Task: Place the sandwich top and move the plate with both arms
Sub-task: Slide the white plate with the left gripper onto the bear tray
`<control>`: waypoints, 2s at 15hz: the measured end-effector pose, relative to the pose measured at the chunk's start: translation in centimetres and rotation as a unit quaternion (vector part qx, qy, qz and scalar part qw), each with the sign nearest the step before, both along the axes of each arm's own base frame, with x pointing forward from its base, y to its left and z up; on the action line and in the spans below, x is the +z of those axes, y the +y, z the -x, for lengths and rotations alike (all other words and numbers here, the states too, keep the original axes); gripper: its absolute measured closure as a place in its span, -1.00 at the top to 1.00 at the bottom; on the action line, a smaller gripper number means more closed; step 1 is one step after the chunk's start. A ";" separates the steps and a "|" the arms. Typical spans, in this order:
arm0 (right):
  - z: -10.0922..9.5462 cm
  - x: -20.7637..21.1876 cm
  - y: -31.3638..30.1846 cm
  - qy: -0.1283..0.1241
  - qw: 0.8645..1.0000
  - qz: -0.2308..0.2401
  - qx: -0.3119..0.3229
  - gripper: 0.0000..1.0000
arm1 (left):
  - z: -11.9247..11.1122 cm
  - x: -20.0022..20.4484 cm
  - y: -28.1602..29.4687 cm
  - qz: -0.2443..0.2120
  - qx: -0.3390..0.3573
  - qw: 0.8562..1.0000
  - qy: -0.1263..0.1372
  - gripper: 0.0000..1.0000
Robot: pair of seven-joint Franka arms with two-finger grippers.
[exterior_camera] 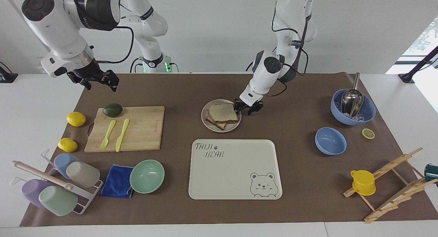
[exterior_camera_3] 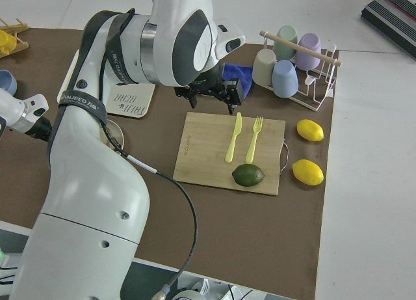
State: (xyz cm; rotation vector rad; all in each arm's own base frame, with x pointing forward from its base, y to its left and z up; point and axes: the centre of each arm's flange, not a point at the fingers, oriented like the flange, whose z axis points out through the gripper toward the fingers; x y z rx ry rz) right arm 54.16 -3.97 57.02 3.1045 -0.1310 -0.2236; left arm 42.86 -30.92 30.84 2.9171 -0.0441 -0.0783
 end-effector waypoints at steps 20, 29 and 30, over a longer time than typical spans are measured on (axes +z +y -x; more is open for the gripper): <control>-0.4 1.0 1.0 -0.017 1.000 -0.008 0.006 1.00 | 0.5 0.1 -0.8 0.013 0.008 1.000 0.005 -0.93; -0.4 0.6 2.1 -0.014 1.000 -0.013 0.010 1.00 | 0.3 0.2 -0.6 0.026 0.029 0.999 0.015 -0.94; -0.4 0.6 2.2 -0.013 1.000 -0.013 0.010 1.00 | 0.2 0.2 -0.6 0.027 0.031 0.999 0.014 -0.94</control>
